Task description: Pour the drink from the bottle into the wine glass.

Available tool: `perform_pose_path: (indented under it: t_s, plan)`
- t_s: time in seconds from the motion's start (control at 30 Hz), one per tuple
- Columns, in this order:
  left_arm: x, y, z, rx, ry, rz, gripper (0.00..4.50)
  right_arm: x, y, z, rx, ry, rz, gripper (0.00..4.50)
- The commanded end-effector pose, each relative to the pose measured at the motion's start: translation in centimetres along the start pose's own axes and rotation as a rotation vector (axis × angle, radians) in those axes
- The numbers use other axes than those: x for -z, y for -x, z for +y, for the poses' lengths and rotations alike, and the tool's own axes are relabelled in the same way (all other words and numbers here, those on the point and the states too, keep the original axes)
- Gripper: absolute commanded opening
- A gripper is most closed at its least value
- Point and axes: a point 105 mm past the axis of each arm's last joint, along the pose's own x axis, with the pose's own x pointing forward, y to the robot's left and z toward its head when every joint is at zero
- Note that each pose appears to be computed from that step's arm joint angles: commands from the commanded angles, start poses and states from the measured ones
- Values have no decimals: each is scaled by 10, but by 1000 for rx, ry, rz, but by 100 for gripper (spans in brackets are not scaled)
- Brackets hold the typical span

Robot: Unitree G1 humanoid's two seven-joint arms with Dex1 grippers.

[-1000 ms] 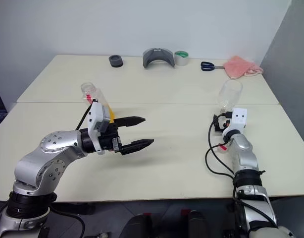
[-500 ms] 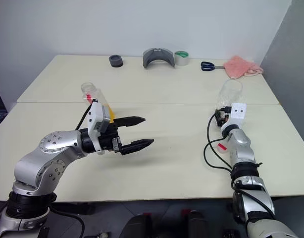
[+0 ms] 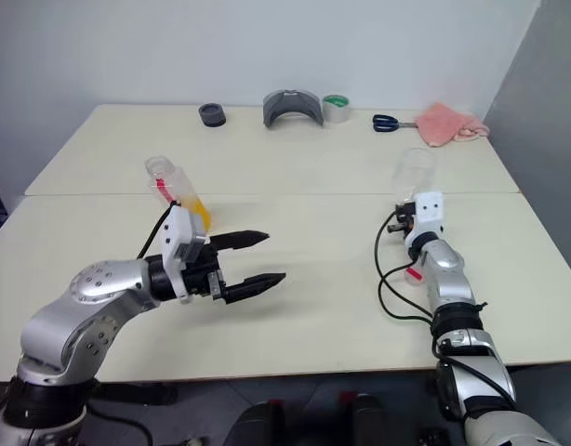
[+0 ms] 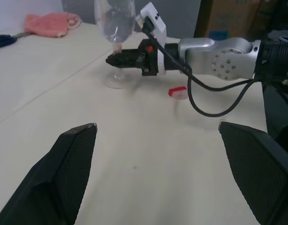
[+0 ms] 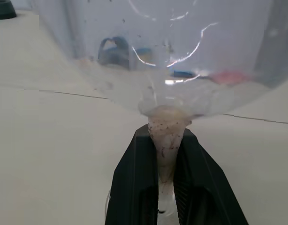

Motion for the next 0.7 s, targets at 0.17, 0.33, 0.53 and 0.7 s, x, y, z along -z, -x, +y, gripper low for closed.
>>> perform_pose_path:
  t_s: [0.17,0.33,0.53,0.7]
  plan:
    - [11,42,-9,-260,1,-13,450,-57,-29,81,-277,12,-142,14]
    - [32,70,-28,-427,41,44,450,-64,-39,135,-403,-13,-145,14]
    - [33,88,-30,-604,42,20,450,-48,-39,180,-496,-56,-100,14]
    - [43,99,-38,-668,52,40,450,-32,-35,193,-535,-25,-67,14]
